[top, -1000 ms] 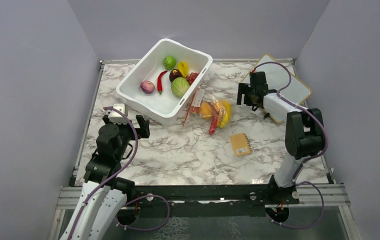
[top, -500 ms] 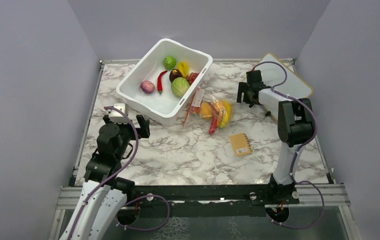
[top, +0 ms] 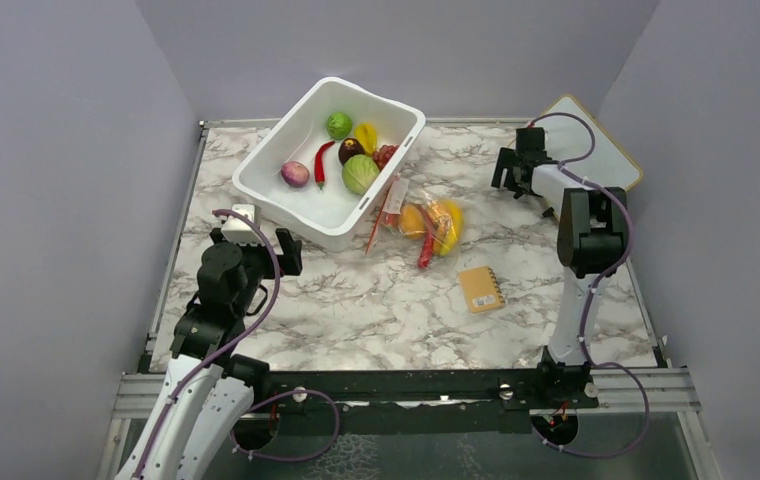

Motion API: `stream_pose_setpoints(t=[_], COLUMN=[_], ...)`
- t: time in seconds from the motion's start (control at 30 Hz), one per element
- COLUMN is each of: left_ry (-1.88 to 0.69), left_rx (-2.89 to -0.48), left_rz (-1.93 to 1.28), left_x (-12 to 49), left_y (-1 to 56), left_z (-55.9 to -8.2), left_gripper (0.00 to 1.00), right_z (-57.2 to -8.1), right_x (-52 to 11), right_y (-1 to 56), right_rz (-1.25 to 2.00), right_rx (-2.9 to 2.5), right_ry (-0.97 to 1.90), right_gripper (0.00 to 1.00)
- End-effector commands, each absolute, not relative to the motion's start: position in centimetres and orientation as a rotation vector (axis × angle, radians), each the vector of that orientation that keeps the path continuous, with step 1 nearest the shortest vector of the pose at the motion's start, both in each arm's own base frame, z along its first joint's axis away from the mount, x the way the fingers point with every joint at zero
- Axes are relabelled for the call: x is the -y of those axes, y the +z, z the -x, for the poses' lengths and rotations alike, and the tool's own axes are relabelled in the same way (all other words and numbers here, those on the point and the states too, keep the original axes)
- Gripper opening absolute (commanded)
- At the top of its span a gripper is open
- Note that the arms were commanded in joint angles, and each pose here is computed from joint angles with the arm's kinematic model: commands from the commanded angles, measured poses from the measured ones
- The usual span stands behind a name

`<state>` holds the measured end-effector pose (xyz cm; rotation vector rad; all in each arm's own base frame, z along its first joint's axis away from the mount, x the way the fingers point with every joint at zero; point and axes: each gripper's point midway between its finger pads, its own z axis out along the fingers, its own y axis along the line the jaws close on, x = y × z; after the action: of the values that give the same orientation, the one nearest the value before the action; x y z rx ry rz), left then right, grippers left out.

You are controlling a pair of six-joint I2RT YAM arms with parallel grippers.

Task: Open the zip-top bag and remove the fake food
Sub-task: Move the distractor to the center of the board.

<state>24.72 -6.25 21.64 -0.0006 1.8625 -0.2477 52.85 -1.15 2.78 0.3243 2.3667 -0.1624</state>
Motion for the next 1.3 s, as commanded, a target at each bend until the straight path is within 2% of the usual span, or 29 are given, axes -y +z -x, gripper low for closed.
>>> stream_pose_setpoints(t=[0.0, 0.17, 0.37, 0.57, 0.73, 0.87, 1.07, 1.27], left_ry=[-0.274, -0.32, -0.529, -0.612, -0.684, -0.761, -0.714, -0.64], left_rx=[-1.836, -1.828, -1.813, -1.848, -1.959, -2.081, -2.209, -2.184], left_rz=[-0.031, -0.081, -0.185, -0.367, -0.509, -0.55, -0.505, -0.501], left_x=[6.9, 7.9, 12.2, 15.9, 18.9, 20.9, 20.9, 19.7], left_y=[22.1, 22.3, 23.7, 26.4, 25.3, 21.5, 17.3, 17.2], left_z=[-24.9, -25.1, -26.8, -31.2, -34.9, -36.2, -36.9, -36.3], left_gripper=[0.99, 0.99, 0.99, 0.99, 0.99, 0.99, 0.99, 0.99], right_z=[-53.1, -51.9, -48.2, -42.6, -37.9, -35.0, -31.5, -25.3], right_x=[-0.3, -3.0, -6.2, -11.0, -13.1, -13.3, -12.8, -14.7], right_y=[3.0, 7.5, 12.4, 15.5, 16.5, 15.6, 12.5, 9.7], right_rz=[-0.275, -0.221, -0.133, -0.034, -0.038, -0.017, -0.048, -0.047], right_rx=[-2.393, -2.346, -2.263, -2.178, -2.148, -2.201, -2.321, -2.412], right_ry=[-0.007, 0.185, 0.414, 0.782, 0.973, 0.99, 0.965, 1.099], right_gripper=[0.8, 0.83, 0.87, 0.88, 0.88, 0.88, 0.88, 0.84])
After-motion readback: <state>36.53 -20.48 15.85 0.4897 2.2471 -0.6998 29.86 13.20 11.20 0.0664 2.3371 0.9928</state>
